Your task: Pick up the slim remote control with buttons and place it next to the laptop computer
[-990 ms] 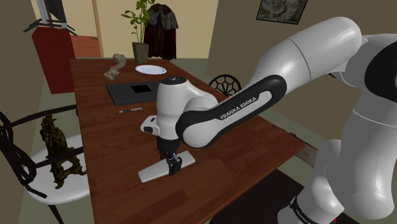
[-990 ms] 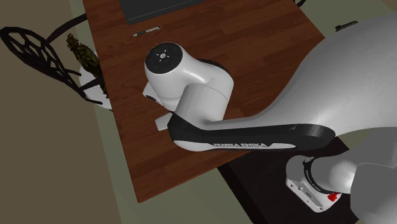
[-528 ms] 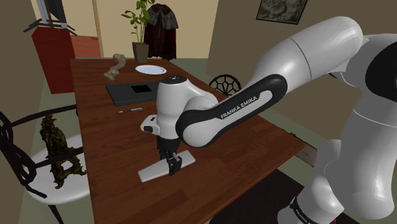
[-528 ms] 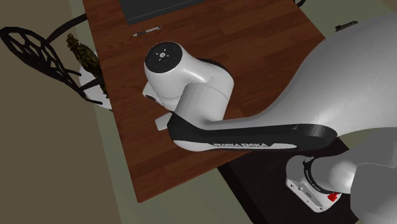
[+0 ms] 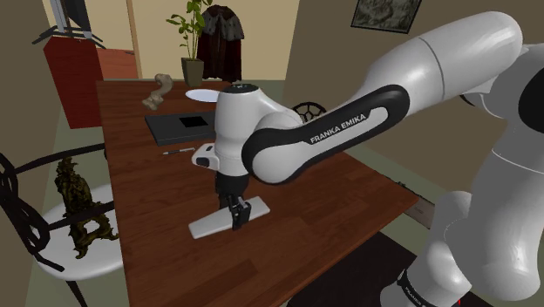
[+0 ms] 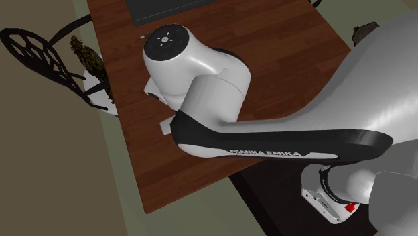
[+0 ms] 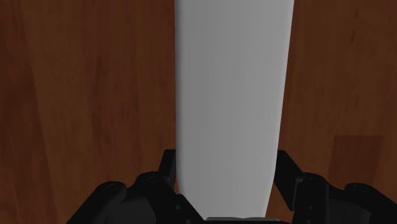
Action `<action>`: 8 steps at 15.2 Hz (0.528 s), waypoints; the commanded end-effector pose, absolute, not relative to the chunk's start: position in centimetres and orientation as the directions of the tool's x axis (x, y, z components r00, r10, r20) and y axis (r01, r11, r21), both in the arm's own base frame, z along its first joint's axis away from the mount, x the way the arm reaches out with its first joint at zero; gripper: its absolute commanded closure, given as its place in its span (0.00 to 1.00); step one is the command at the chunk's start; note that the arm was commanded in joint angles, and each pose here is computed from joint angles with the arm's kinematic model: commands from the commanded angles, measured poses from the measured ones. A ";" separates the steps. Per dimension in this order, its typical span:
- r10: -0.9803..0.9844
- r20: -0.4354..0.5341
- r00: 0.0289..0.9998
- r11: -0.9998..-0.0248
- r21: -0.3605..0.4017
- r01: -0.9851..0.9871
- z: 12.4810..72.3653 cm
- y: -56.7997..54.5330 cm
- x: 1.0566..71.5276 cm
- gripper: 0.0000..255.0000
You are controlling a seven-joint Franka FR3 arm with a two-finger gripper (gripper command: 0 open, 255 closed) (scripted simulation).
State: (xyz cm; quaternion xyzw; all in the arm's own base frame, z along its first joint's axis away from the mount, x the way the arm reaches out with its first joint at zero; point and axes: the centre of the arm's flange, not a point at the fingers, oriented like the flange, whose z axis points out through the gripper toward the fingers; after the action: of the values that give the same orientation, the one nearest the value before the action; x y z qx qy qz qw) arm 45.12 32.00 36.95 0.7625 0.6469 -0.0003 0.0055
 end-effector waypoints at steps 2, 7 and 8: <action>0.987 -0.008 0.163 -0.163 0.008 0.987 38.6 32.0 45.1 1.00; 0.987 -0.008 0.163 -0.163 0.008 0.987 41.2 32.0 45.1 1.00; 0.987 -0.008 0.163 -0.163 0.008 0.987 41.7 32.0 45.1 1.00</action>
State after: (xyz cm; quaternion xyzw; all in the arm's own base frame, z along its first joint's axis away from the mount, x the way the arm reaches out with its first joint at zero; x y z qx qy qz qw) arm 45.14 31.94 41.26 0.7625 0.6469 -0.0003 0.0056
